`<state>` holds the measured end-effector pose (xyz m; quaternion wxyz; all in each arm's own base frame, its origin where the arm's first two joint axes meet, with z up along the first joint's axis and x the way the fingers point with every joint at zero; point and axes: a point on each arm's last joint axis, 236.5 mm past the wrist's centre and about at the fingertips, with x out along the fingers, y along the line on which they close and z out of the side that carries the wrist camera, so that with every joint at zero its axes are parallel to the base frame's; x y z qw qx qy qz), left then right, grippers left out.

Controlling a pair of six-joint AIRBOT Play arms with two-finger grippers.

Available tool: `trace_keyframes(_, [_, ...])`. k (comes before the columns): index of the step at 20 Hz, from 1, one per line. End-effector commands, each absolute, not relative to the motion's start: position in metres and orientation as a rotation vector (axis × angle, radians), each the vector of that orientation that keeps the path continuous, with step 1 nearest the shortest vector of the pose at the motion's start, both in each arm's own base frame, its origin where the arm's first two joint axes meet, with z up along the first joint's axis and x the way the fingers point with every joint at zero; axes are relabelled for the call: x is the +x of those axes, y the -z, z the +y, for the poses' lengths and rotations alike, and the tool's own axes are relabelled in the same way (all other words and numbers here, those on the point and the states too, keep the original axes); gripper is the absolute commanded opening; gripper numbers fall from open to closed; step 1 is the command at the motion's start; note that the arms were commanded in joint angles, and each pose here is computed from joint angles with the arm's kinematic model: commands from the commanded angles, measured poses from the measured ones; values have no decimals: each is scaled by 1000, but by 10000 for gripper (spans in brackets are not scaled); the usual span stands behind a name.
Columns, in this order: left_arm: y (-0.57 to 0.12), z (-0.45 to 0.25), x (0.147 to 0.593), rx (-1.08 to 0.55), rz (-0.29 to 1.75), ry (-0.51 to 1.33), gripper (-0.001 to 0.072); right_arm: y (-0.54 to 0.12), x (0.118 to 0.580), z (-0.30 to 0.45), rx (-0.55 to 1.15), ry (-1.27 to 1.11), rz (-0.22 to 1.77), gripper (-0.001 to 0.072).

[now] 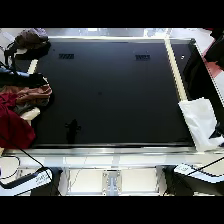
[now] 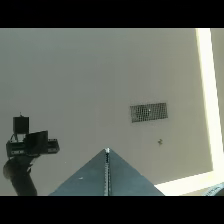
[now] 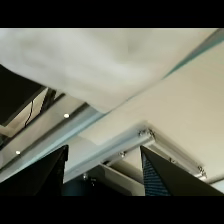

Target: Fold the shirts.

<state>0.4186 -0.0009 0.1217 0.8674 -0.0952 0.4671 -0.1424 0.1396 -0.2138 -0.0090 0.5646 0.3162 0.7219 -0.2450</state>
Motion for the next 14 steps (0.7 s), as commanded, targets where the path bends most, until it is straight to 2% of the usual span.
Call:
trace_keyframes(1, [-121, -1, 419, -202, 978, 297, 14, -23, 120, -201, 837, 609, 1731, 515])
trace_keyframes(2, [-121, -1, 419, -204, 978, 299, 14, -41, 149, -205, 852, 595, 1577, 515])
trace_keyframes(4, [-121, -1, 419, -205, 979, 299, 14, -95, 237, -190, 845, 390, 1188, 514])
trace_keyframes(6, [-119, -1, 420, -207, 983, 299, 14, -163, 308, -151, 737, 141, 871, 514])
trace_keyframes(7, [-117, -1, 420, -209, 987, 300, 14, -187, 328, -128, 660, 42, 784, 514])
trace_keyframes(10, [-112, -1, 421, -214, 1000, 301, 15, -213, 360, -43, 405, -233, 718, 513])
trace_keyframes(14, [-107, 0, 423, -225, 1013, 297, 15, -197, 377, 44, 252, -427, 775, 513])
